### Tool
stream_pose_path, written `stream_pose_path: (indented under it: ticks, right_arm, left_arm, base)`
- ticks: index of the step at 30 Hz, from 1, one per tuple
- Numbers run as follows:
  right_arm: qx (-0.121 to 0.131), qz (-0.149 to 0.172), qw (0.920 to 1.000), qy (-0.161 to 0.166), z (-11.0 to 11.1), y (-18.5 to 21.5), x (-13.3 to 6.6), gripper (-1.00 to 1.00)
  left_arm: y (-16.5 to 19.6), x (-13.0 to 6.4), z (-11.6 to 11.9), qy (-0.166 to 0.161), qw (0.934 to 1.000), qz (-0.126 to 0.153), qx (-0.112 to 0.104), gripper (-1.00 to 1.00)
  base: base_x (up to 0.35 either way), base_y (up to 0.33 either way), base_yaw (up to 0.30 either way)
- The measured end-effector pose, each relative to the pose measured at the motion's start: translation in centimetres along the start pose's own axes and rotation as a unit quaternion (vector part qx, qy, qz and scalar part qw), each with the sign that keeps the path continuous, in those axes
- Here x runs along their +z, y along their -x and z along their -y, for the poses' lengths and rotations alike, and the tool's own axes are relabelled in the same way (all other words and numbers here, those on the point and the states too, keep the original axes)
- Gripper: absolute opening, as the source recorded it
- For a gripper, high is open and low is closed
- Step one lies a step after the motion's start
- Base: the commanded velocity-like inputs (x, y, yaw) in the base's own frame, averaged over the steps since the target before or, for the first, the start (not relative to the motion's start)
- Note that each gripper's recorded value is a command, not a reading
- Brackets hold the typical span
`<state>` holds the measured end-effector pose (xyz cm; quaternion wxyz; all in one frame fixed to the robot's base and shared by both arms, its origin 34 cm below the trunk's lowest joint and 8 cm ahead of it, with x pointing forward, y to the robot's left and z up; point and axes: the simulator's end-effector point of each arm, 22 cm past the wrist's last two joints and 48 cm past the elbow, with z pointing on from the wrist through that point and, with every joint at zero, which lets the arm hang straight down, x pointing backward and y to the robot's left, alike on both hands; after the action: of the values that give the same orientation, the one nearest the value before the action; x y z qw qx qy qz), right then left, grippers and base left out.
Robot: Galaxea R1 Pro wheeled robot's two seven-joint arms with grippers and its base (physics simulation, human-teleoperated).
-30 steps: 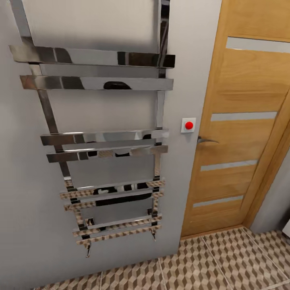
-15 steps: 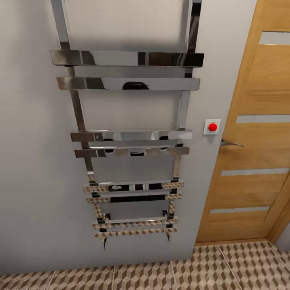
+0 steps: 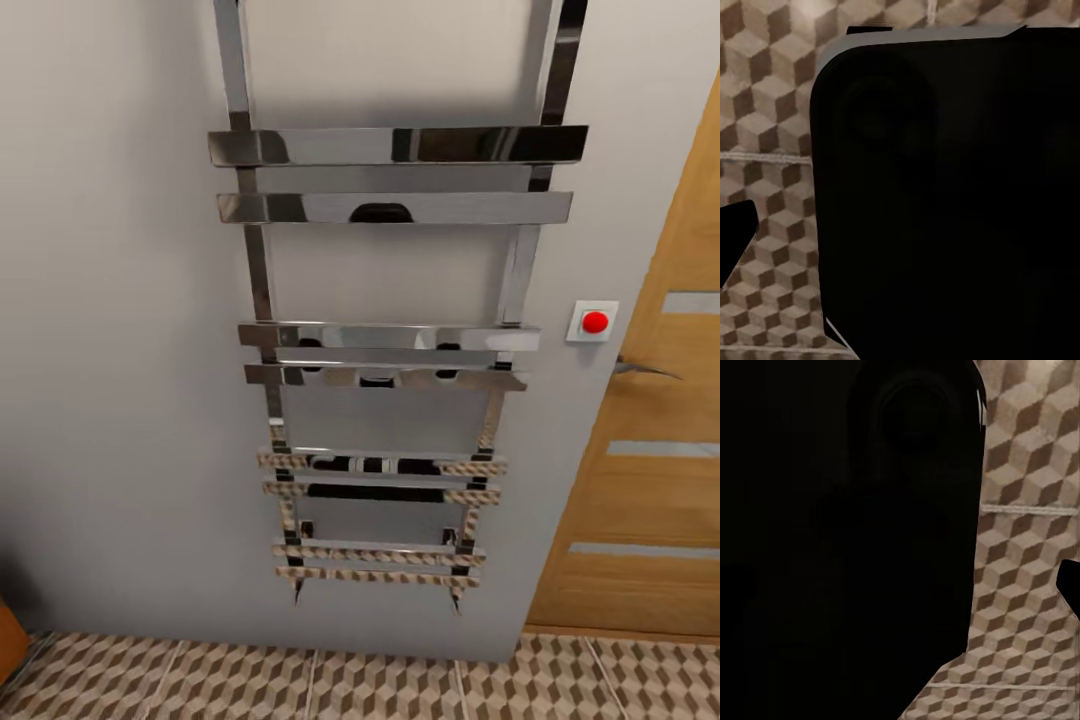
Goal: Take the four mousetraps from the cabinet in the bathroom and place them on the bathroom floor. Make sure all four end up on the same floor surface, and ensure that at least two of them are either under or directly next to the same bathroom sink.
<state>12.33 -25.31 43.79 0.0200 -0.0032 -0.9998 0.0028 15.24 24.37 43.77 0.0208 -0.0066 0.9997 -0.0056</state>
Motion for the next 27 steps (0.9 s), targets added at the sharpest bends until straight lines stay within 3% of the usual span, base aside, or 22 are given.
stream_pose_path:
  ticks: [27]
  right_arm:
    - [0.0,0.0,1.0,-0.001,0.03,0.02,0.0,1.0]
  left_arm:
    - [0.0,0.0,0.0,0.0,1.0,0.0,0.0,1.0]
  base:
    - [0.0,0.0,0.275]
